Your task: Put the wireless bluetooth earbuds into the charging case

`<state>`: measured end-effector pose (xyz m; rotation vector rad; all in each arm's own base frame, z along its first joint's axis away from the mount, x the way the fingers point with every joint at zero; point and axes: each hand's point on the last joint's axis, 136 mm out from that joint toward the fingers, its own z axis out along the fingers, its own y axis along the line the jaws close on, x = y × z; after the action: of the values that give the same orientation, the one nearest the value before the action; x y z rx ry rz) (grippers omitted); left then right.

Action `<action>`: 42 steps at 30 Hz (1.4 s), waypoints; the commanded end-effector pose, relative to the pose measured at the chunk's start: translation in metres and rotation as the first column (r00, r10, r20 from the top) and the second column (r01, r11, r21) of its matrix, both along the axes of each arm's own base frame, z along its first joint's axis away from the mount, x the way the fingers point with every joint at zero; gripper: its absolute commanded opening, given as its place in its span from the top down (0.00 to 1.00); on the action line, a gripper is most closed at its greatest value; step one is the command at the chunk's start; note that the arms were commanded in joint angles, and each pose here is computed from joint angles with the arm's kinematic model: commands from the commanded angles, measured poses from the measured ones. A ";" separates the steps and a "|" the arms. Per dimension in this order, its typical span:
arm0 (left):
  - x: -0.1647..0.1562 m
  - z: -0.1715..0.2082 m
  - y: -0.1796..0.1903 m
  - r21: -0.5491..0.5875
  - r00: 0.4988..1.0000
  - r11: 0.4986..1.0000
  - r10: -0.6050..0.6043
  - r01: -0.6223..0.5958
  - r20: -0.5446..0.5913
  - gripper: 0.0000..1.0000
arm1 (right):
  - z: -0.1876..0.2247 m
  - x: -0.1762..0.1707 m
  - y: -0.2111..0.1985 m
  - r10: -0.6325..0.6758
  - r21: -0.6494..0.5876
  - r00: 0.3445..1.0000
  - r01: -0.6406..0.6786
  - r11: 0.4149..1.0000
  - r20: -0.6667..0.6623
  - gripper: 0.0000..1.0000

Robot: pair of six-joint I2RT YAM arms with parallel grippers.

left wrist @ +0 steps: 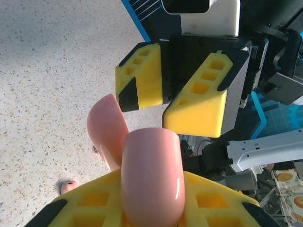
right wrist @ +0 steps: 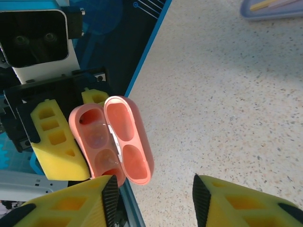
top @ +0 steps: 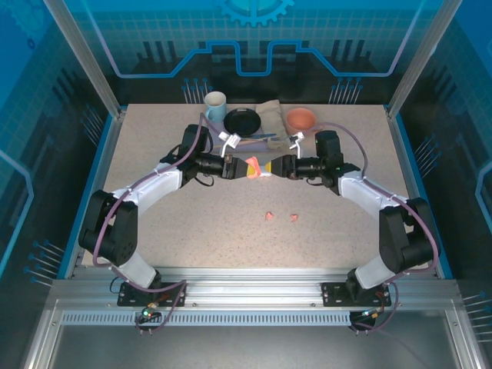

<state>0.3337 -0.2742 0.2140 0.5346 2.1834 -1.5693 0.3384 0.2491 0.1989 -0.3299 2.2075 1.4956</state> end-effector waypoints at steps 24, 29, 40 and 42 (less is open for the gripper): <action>-0.001 0.026 -0.007 -0.046 0.998 0.998 -0.035 0.037 0.057 0.95 | 0.003 0.007 0.034 0.111 0.039 0.994 -0.111 0.993 0.005 0.69; 0.000 0.027 -0.008 -0.046 0.998 0.998 -0.033 0.036 0.061 0.95 | 0.003 0.003 0.038 0.131 0.044 0.991 -0.131 0.990 0.002 0.82; 0.001 0.029 -0.007 -0.039 0.996 0.999 -0.022 0.025 0.084 0.59 | 0.006 0.008 0.033 0.109 -0.010 0.994 -0.109 0.994 0.011 1.00; 0.001 0.031 -0.006 -0.037 0.996 0.999 -0.019 0.022 0.091 0.43 | 0.006 0.008 0.030 0.107 -0.041 0.994 -0.107 0.993 0.019 1.00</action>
<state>0.3370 -0.2770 0.2231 0.5382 2.1594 -1.5724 0.3469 0.2773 0.1962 -0.4338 2.2368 1.5347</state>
